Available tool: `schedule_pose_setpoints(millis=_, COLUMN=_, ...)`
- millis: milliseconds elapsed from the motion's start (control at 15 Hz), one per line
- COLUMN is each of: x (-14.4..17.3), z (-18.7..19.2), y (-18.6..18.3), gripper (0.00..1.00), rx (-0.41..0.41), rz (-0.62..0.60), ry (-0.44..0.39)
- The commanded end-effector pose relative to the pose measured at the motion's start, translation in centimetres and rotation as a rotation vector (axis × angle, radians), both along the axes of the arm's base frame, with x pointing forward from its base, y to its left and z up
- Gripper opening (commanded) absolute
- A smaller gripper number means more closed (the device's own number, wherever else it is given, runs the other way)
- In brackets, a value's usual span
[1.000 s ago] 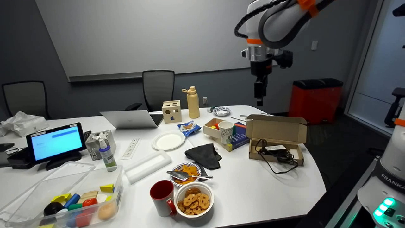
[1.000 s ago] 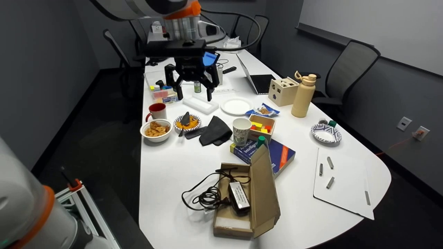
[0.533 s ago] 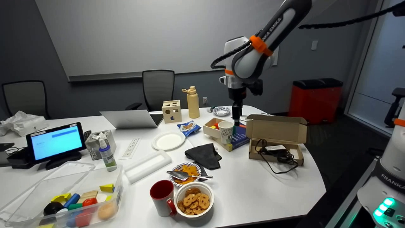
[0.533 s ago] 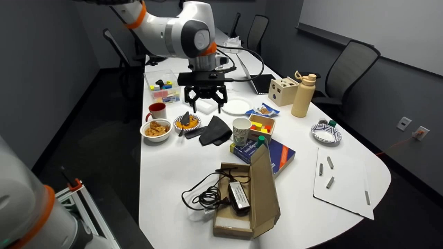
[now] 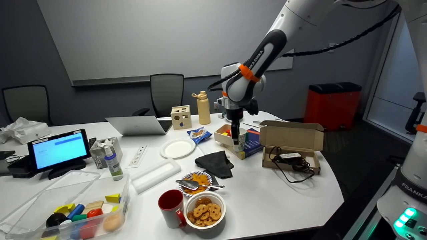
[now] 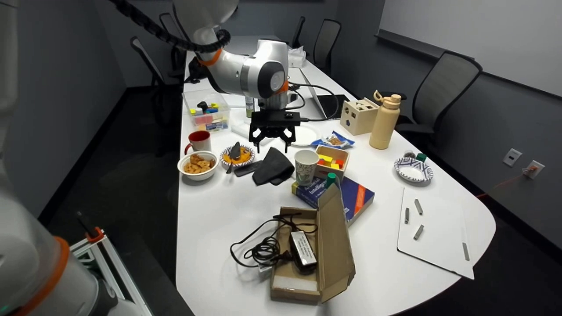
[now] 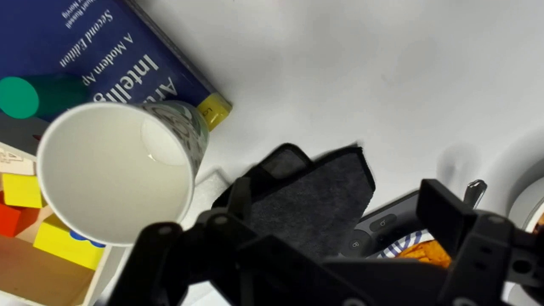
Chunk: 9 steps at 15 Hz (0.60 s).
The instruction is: Use the black towel to clean the table
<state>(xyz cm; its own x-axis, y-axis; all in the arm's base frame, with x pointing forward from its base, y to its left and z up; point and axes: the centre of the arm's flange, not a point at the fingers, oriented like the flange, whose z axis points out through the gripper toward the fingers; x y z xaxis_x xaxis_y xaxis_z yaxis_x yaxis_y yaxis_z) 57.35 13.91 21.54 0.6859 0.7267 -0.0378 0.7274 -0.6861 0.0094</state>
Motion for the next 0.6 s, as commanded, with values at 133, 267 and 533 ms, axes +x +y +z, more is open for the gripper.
schedule_pose_setpoints(millis=133, x=3.6, z=-3.8, y=1.9, gripper=1.00, rx=-0.005, rz=0.081, ry=0.034)
schedule_pose_setpoints(millis=267, x=1.8, z=-3.7, y=1.8, gripper=1.00, rx=-0.001, rz=0.055, ry=0.023)
schedule_pose_setpoints(millis=533, x=2.5, z=-4.1, y=1.8, gripper=1.00, rx=0.003, rz=0.060, ry=0.023)
